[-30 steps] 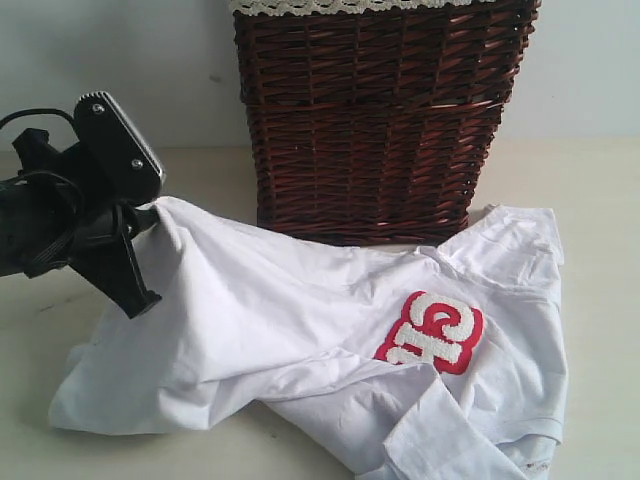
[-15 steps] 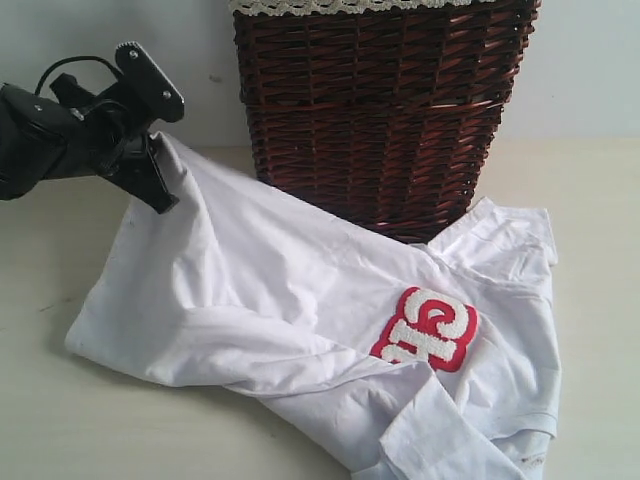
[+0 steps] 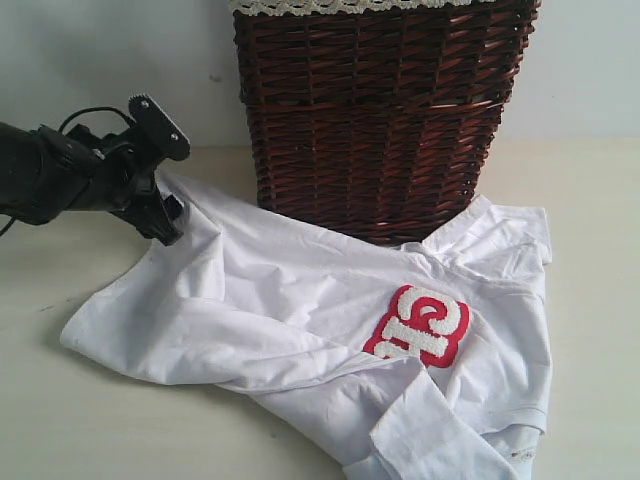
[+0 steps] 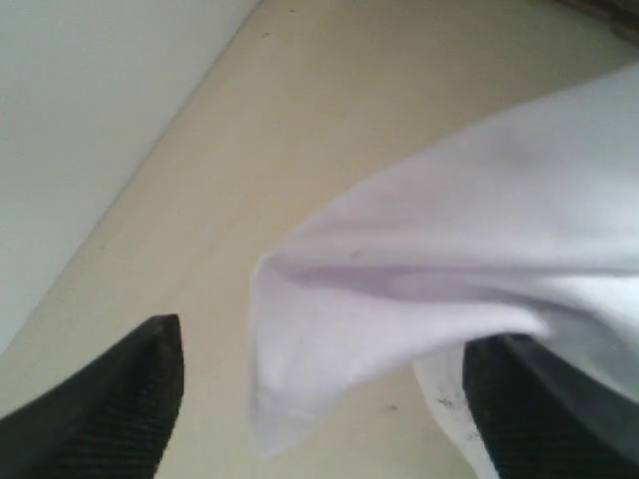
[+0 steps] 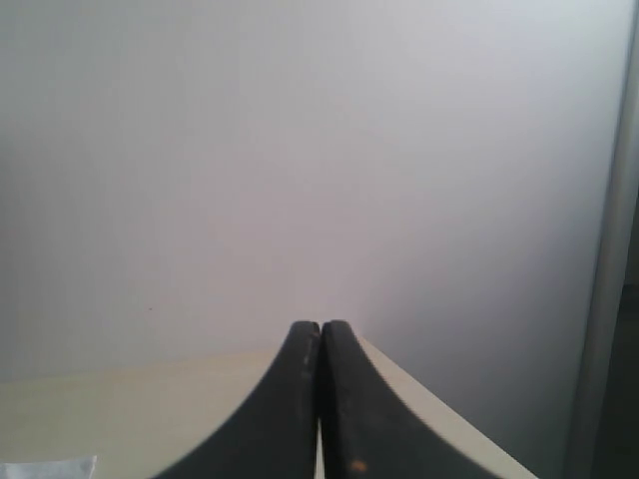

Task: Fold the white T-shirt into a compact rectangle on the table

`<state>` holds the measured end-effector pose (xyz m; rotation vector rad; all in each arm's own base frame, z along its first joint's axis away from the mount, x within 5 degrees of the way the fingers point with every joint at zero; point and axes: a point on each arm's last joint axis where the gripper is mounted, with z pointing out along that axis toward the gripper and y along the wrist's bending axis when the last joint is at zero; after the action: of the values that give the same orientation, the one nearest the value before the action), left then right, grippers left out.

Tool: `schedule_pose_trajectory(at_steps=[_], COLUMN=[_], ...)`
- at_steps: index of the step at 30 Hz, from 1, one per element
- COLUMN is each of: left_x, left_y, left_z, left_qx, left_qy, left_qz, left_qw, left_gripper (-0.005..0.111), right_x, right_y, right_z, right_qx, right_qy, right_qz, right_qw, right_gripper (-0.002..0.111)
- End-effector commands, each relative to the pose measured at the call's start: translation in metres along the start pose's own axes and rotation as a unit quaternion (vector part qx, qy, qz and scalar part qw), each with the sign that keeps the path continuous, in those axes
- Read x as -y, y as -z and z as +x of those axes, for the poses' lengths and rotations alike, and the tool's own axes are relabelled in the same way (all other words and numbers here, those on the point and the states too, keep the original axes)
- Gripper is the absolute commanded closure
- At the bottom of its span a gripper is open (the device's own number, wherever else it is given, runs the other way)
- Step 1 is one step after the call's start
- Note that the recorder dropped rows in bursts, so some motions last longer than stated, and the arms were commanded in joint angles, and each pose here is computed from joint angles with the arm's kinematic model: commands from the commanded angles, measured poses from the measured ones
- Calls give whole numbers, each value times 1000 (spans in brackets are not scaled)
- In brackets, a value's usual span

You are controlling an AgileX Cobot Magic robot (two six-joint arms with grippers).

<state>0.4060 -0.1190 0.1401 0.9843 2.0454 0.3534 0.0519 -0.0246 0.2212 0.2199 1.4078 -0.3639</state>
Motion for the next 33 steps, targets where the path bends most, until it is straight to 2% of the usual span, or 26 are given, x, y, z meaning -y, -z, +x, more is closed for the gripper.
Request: schedule_pose_trajectory(at_steps=[1,3,4,5,6,7,8,9,10,11,12,13,15,16,17,19,25,28,33], left_x=[-36,-50,-59,-60,-56,-53,-36,-25,3,15,35,44,45,42,39,38,59,73,97], left_y=[32,53,75,87,110,120,133,139,148,150,153,151,146,142,140,139,120,121,141], left_z=[-24,-32,-33,-31,-25,-22,-10,0,22,34,51,60,62,60,56,45,25,9,-30], left_qx=[42,60,75,85,107,118,125,121,94,77,60,70,92,104,117,139,146,173,237], left_qy=[43,93,169,202,228,223,202,180,134,119,81,42,-2,-1,7,9,-23,-47,-97], left_qz=[-62,-67,-49,-26,38,67,153,202,304,339,384,390,370,352,338,352,397,443,506], left_qw=[996,992,982,975,967,965,959,955,938,930,918,917,925,930,934,925,906,879,824], left_gripper=[30,30,30,30,30,30,33,37,49,55,70,83,101,106,107,107,107,107,107], right_x=[0,0,0,0,0,0,0,0,0,0,0,0,0,0,0,0,0,0,0], right_y=[0,0,0,0,0,0,0,0,0,0,0,0,0,0,0,0,0,0,0], right_z=[1,1,1,1,1,1,1,1,1,1,1,1,1,1,1,1,1,1,1], right_qx=[-2,-2,-2,-2,-2,-2,-2,-2,-2,-2,-2,-2,-2,-2,-2,-2,-2,-2,-2], right_qy=[5,5,5,5,5,5,5,5,5,5,5,5,5,5,5,5,5,5,5], right_qz=[-1,-1,-1,-1,-1,-1,-1,-1,-1,-1,-1,-1,-1,-1,-1,-1,-1,-1,-1], right_qw=[1000,1000,1000,1000,1000,1000,1000,1000,1000,1000,1000,1000,1000,1000,1000,1000,1000,1000,1000], right_gripper=[108,108,108,108,108,108,108,108,108,108,108,108,108,108,108,108,108,108,108])
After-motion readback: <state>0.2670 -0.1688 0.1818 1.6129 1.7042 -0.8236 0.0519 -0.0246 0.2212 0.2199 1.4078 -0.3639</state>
